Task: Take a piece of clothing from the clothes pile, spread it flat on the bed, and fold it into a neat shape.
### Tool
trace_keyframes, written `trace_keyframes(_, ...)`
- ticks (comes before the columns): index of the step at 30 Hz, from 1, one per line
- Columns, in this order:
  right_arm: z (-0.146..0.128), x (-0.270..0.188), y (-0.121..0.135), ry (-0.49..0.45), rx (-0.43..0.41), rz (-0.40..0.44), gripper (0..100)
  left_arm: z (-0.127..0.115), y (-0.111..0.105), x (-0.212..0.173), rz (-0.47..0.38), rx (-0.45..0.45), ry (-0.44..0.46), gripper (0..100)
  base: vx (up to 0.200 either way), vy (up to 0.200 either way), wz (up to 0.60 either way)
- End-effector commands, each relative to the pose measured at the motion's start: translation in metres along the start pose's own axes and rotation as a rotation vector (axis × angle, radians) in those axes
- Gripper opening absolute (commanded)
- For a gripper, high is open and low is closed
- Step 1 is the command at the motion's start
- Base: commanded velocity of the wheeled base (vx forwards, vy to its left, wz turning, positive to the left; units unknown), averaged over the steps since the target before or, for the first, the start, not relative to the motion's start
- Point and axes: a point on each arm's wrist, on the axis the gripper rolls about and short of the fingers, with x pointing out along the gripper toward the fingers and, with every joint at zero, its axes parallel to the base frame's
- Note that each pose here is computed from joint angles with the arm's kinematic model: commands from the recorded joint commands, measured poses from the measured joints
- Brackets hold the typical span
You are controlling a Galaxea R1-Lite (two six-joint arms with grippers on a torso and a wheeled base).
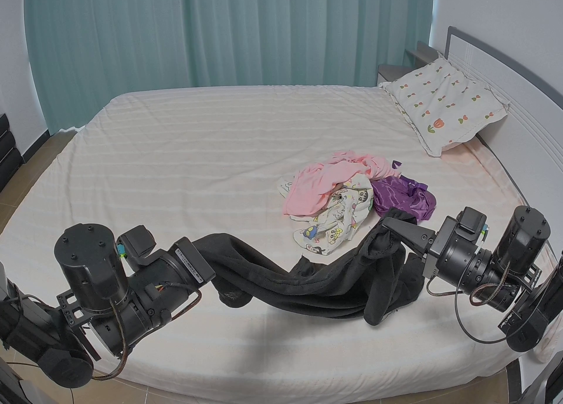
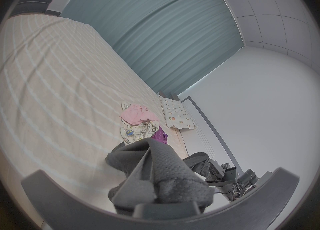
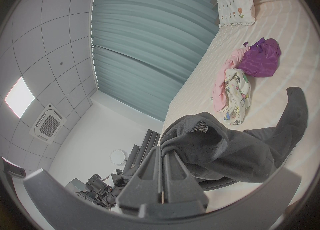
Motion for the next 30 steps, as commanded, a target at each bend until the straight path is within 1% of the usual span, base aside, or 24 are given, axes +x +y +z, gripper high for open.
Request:
trace_keyframes(1, 0.0001, -0.0004, 0.0016, -0.003, -0.003, 0.011, 0, -0.0001, -0.0003, -0.0008, -0.001, -0.001, -0.001, 0, 0.000, 0.200, 0.00)
trace_keyframes(4, -0.0001, -0.0013, 0.0039, -0.004, -0.011, 0.019, 0, -0.0001, -0.0003, -0.0008, -0.001, 0.001, -0.001, 0, 0.000, 0.200, 0.00)
trace_keyframes(8, -0.0028, -0.0046, 0.0055, 0.004, -0.050, 0.019, 0, 0.0003, 0.0000, -0.0008, 0.001, 0.001, -0.003, 0, 0.000, 0.200, 0.00)
trace_keyframes(17, -0.0058, -0.0035, 0.0047, 0.016, -0.054, 0.017, 0, -0.0032, 0.0017, -0.0008, 0.008, 0.005, 0.012, 0, 0.000, 0.200, 0.00)
trace_keyframes(30, -0.0050, -0.0052, 0.0080, 0.009, -0.057, 0.026, 0, -0.0019, 0.0005, -0.0020, 0.002, 0.002, 0.007, 0, 0.000, 0.200, 0.00)
